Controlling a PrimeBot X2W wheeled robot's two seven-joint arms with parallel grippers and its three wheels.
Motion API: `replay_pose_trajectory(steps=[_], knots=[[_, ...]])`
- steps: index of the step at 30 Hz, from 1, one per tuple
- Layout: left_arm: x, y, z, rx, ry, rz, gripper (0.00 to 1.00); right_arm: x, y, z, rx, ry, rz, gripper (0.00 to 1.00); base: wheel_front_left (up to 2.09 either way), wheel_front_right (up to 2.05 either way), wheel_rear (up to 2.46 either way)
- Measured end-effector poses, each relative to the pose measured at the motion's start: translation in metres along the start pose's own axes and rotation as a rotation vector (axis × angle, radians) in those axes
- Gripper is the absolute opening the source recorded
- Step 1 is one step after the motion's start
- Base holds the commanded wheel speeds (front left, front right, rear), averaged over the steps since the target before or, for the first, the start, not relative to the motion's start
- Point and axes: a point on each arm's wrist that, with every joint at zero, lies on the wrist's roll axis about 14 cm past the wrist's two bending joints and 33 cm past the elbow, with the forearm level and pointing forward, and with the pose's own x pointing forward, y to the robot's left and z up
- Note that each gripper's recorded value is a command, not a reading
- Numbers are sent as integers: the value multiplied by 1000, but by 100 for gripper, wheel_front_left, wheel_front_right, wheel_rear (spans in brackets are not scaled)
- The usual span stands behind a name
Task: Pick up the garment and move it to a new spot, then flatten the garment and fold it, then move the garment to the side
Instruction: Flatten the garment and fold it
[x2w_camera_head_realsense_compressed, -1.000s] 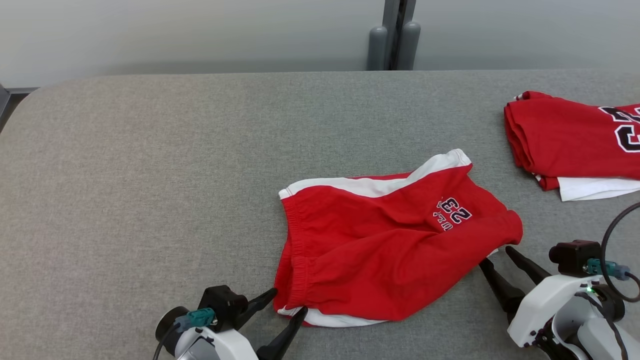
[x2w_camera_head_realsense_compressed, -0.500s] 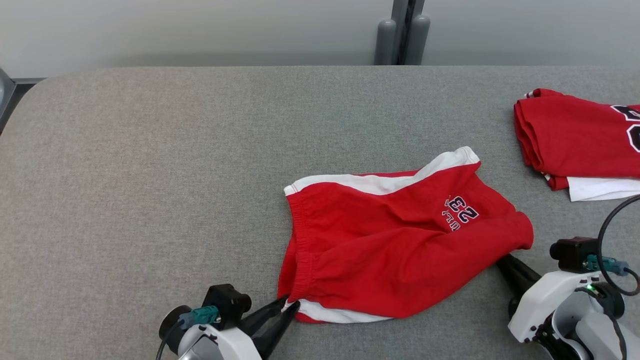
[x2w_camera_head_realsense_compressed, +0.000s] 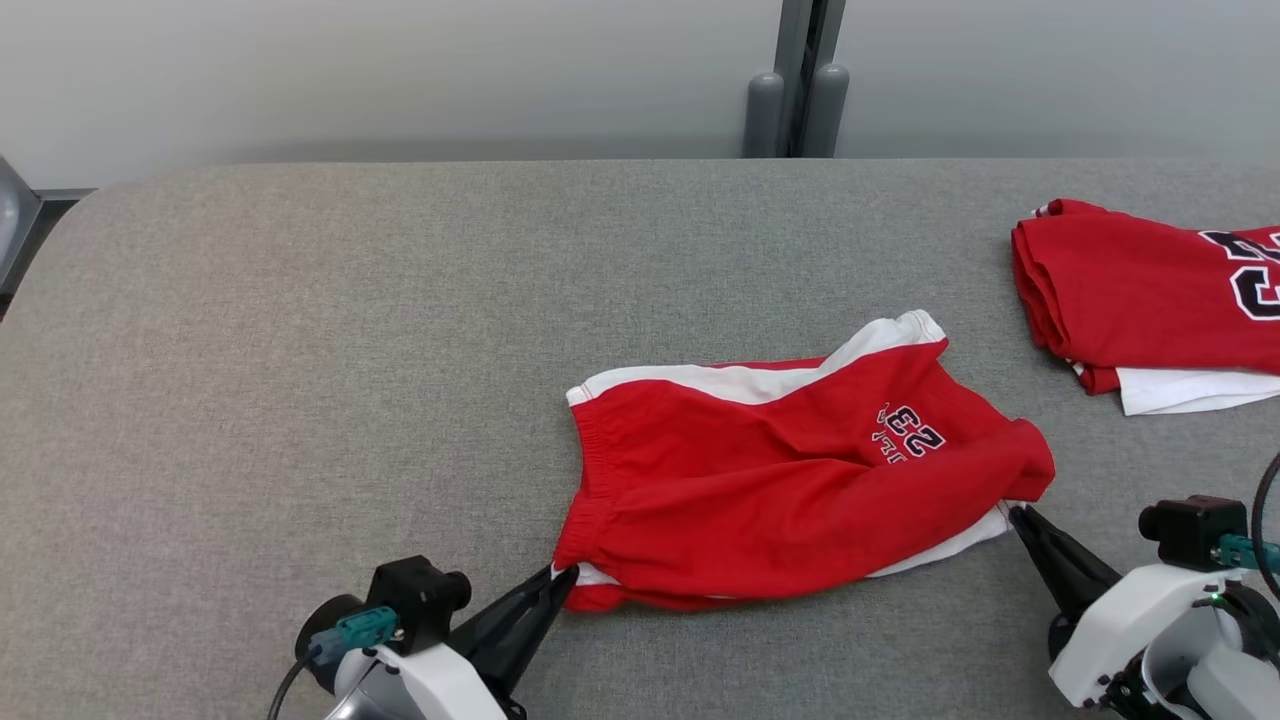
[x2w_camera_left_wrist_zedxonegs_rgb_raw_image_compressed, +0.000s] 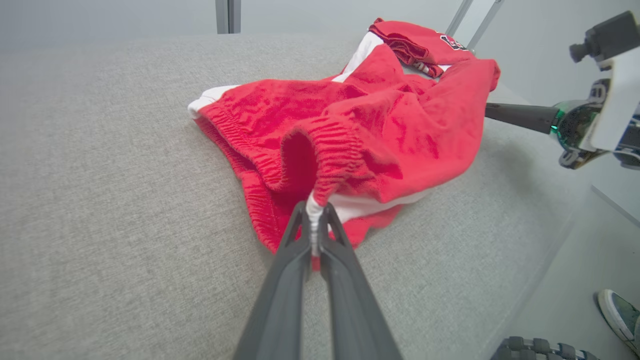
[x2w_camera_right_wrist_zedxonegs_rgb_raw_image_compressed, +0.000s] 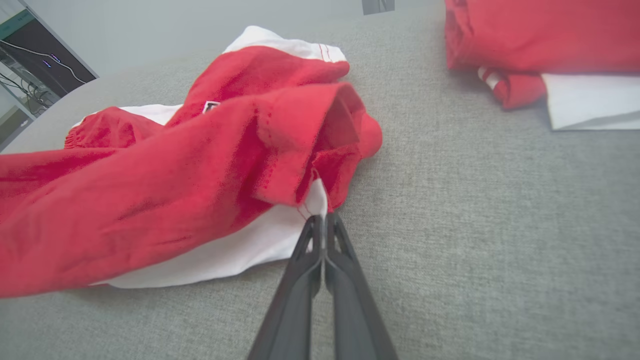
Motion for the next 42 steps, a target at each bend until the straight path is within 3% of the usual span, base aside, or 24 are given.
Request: replay_pose_trajectory(steps=[11,19,26,29,42], knots=[[-11,12,42,38,-182,69,0,-35,-5,21,7,-115,8,0,0,0,0],[-19,9,31,7,-144,70,0,-67,5,28,61,-191,22,0,0,0,0],[-16,1,38,24,-133,23,0,-69,19,52,41,-264,56,0,0,0,0],[-9,7,49,44,-140,14,0,-61,38,76,102,-331,118,0,0,0,0],[69,83,147,228,-184,24,0,35,39,167,-74,-389,209,0,0,0,0]])
